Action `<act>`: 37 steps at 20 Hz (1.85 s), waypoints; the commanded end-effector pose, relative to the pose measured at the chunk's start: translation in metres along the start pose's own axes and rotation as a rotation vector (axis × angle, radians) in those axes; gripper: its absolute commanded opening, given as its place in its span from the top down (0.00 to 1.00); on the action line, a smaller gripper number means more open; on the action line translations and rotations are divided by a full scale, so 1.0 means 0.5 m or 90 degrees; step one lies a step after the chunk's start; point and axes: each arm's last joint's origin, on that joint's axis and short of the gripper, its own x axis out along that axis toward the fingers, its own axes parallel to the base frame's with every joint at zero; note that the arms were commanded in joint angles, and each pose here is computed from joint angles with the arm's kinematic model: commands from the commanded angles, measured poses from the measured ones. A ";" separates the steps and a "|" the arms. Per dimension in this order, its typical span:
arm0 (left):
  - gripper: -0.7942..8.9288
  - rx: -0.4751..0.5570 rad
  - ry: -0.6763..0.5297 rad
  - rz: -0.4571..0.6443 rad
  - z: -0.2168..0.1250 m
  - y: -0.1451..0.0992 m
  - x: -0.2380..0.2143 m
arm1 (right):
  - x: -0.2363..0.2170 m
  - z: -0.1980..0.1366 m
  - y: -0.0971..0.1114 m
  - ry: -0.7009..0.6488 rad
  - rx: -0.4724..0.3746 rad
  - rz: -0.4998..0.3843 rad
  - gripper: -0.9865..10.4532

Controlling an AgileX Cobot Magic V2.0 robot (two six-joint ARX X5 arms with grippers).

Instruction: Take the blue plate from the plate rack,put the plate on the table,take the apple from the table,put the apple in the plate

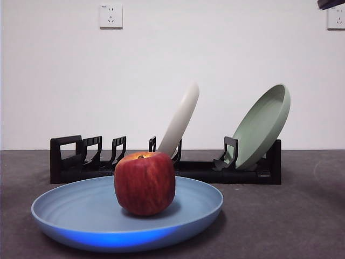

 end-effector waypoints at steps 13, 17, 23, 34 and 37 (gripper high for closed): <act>0.92 0.071 -0.055 0.112 -0.248 0.061 0.128 | 0.001 0.000 0.000 -0.003 0.009 -0.001 0.91; 0.92 0.063 -0.021 0.112 -0.264 0.062 0.132 | 0.001 0.000 0.000 -0.003 0.009 -0.001 0.91; 0.92 0.063 -0.024 0.112 -0.263 0.062 0.132 | 0.001 0.000 0.000 -0.003 0.009 -0.001 0.91; 0.92 0.063 -0.024 0.112 -0.263 0.062 0.132 | 0.001 0.000 0.000 -0.003 0.009 -0.001 0.91; 0.92 0.063 -0.024 0.112 -0.263 0.062 0.132 | 0.000 0.000 -0.002 -0.009 -0.042 -0.018 0.91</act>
